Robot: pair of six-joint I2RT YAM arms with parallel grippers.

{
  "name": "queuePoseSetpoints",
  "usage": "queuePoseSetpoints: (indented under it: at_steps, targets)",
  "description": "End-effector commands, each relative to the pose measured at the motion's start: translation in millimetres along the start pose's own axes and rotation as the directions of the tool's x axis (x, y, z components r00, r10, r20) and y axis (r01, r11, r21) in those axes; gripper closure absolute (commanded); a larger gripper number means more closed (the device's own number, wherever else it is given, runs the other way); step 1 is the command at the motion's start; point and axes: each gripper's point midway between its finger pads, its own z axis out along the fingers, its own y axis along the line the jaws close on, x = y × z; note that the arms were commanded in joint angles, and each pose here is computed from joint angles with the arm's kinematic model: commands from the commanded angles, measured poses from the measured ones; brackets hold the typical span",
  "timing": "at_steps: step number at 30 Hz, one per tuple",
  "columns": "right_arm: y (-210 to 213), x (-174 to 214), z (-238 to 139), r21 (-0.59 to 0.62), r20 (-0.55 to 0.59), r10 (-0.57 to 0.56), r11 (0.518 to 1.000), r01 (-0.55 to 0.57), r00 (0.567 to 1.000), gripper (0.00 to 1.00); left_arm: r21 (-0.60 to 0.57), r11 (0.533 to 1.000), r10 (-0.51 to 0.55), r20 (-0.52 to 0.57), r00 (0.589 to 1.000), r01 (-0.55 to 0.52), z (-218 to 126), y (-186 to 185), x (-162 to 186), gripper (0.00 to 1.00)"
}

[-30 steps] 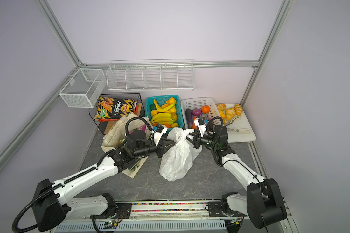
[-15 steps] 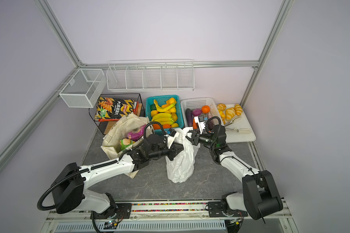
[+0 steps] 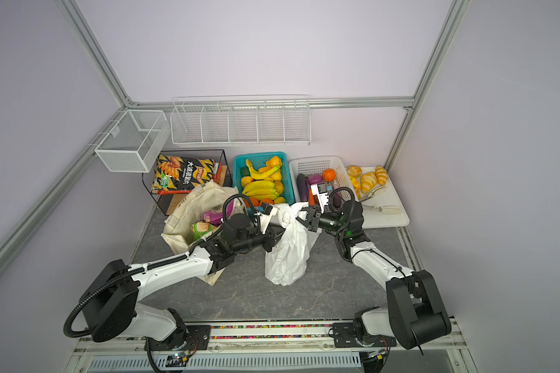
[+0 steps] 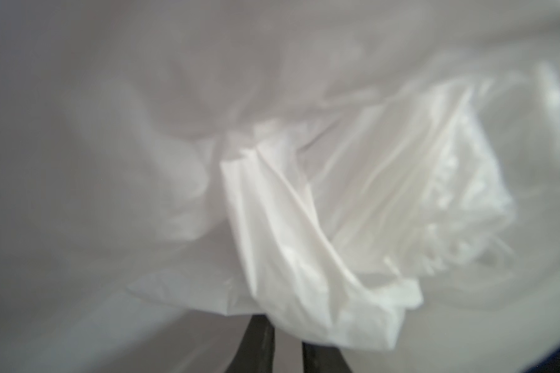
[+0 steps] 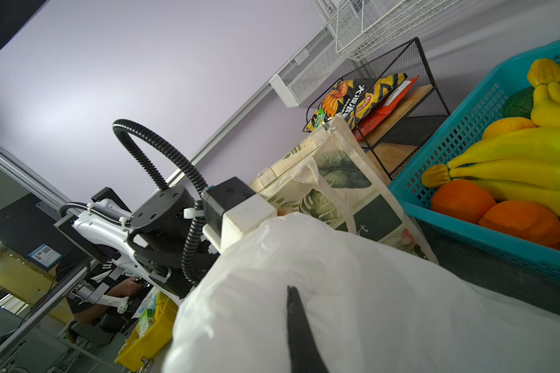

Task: Place the mixed food into the grocery bags and tie them

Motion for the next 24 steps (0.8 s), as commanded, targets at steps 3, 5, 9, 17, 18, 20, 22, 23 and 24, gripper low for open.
queuePoseSetpoints:
  at_steps: [3, 5, 9, 17, 18, 20, 22, 23, 24]
  targets:
    - [8.6, -1.1, 1.9, -0.069, 0.001, 0.014, 0.998, -0.013, 1.0, 0.94, 0.034, 0.999, -0.014, 0.019, 1.0, 0.013, 4.2, -5.2, -6.6, 0.83]
    - [8.0, -2.7, 2.2, -0.082, 0.008, 0.019, 0.996, -0.019, 1.0, 0.94, 0.032, 0.999, -0.013, 0.024, 1.0, 0.012, 2.0, -5.6, -7.6, 0.83]
    - [8.5, -8.5, 4.4, -0.13, 0.035, 0.04, 0.991, -0.035, 0.999, 0.93, -0.001, 1.0, -0.016, 0.027, 0.999, 0.016, -5.7, -1.6, -7.8, 0.83]
    - [-14.2, -7.0, 9.7, -0.114, 0.035, 0.084, 0.99, -0.08, 0.996, 0.93, -0.083, 0.996, 0.033, 0.035, 0.999, -0.03, -38.8, 4.3, -16.8, 0.77]
    - [-18.4, -5.3, 9.9, -0.088, 0.029, 0.084, 0.993, -0.081, 0.996, 0.93, -0.105, 0.994, 0.037, 0.038, 0.999, -0.032, -44.6, 6.3, -20.1, 0.77]
    - [-21.7, -1.5, 9.4, -0.042, 0.014, 0.058, 0.997, -0.057, 0.998, 0.93, -0.147, 0.988, 0.046, 0.052, 0.998, -0.038, -56.1, 9.0, -28.2, 0.76]
    - [-22.2, 2.2, 8.8, -0.012, -0.009, 0.043, 0.999, -0.043, 0.999, 0.93, -0.177, 0.983, 0.069, 0.081, 0.994, -0.054, -68.5, 9.1, -40.3, 0.75]
    - [-22.0, 3.3, 9.1, -0.002, -0.02, 0.035, 0.999, -0.035, 0.999, 0.93, -0.177, 0.982, 0.085, 0.097, 0.992, -0.067, -74.0, 6.6, -47.4, 0.75]
    - [-21.4, 4.3, 9.1, 0.004, -0.027, 0.031, 1.0, -0.031, 0.999, 0.93, -0.168, 0.983, 0.096, 0.109, 0.989, -0.077, -78.0, 2.5, -54.5, 0.75]
